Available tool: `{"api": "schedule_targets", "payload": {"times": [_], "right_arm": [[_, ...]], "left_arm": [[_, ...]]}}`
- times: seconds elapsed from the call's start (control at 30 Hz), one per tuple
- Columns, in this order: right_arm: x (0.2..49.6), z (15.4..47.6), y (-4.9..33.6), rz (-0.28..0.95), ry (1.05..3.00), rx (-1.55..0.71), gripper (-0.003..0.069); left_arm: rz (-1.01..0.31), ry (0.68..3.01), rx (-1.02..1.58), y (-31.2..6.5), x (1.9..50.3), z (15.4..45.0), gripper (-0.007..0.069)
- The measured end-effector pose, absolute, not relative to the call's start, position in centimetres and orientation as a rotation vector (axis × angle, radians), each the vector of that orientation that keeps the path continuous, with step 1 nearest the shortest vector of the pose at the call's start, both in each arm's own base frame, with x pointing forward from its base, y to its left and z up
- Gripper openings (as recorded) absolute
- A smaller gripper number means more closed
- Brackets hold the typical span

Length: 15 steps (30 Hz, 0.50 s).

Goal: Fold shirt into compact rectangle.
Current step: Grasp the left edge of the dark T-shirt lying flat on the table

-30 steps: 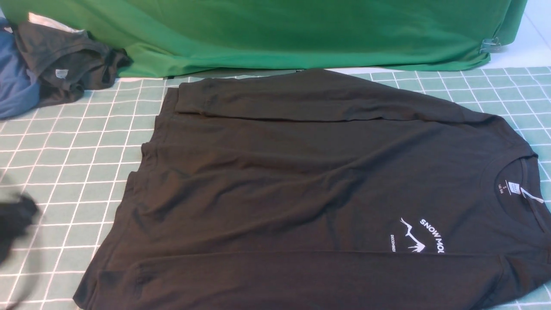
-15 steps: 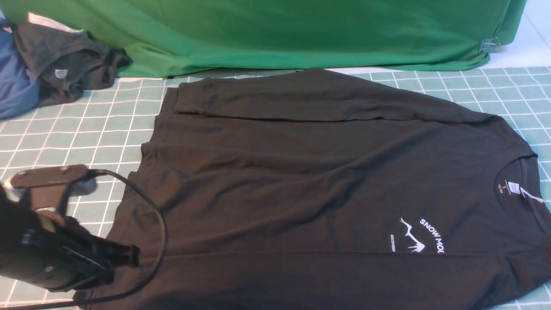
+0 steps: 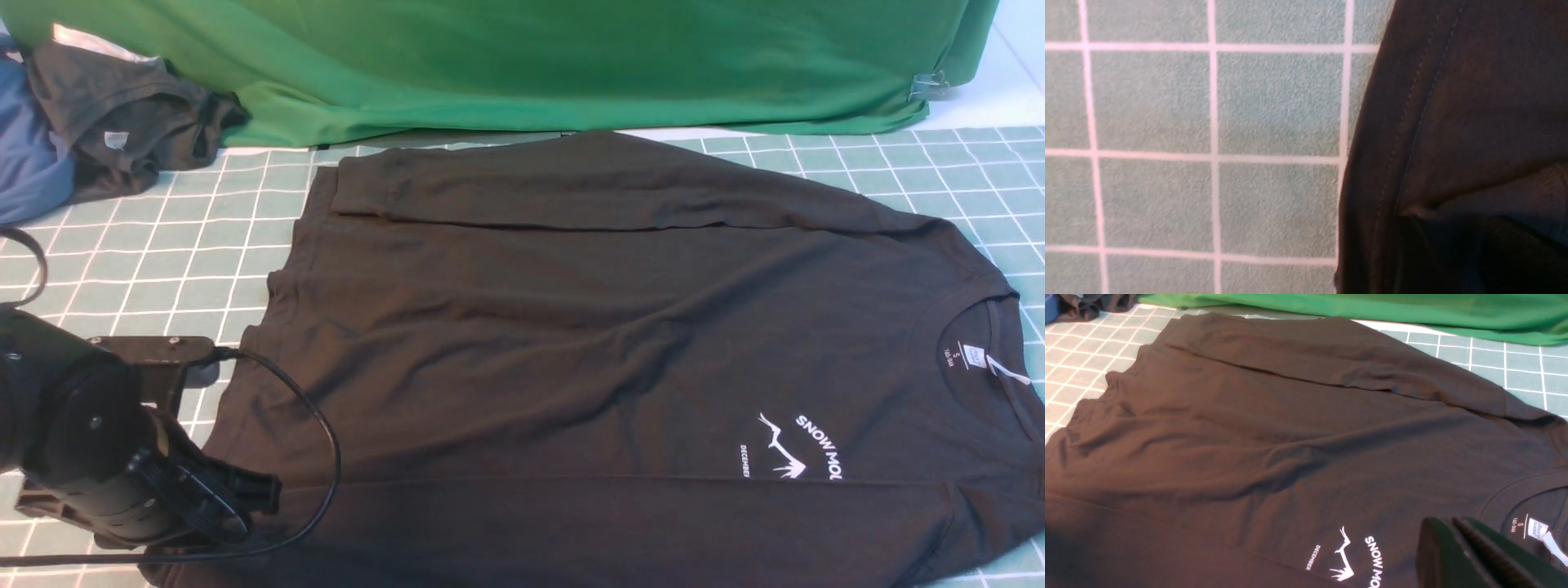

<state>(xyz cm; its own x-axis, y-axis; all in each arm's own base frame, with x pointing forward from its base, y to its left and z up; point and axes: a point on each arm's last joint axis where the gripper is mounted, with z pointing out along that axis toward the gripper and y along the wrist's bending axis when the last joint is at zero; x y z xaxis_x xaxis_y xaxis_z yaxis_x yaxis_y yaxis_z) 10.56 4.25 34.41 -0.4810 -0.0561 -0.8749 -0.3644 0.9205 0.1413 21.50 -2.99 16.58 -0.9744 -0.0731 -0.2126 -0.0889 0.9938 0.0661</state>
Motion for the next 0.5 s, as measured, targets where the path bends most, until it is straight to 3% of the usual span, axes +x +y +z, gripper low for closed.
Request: {"api": "schedule_targets", "payload": {"times": [0.17,0.27,0.37,0.5], "right_arm": [[10.56,34.41,4.25,0.378,2.052,-0.301,0.0024],[10.56,34.41,4.25,0.378,2.052,-0.301,0.0024],[10.56,34.41,4.25,0.378,2.052,-0.301,0.0023],[10.56,34.41,4.25,0.378,2.052,-0.301,0.0023]], "left_arm": [[0.094,2.915,-0.117,-3.16,21.97,16.02,0.0399],[0.063,2.902,-0.139,-3.35,22.20,15.89,0.0433],[0.035,2.908,-0.173,-3.52,22.22,15.74,0.0412],[0.023,2.932,-0.204,-3.64,22.29,15.50,0.0269]]}}
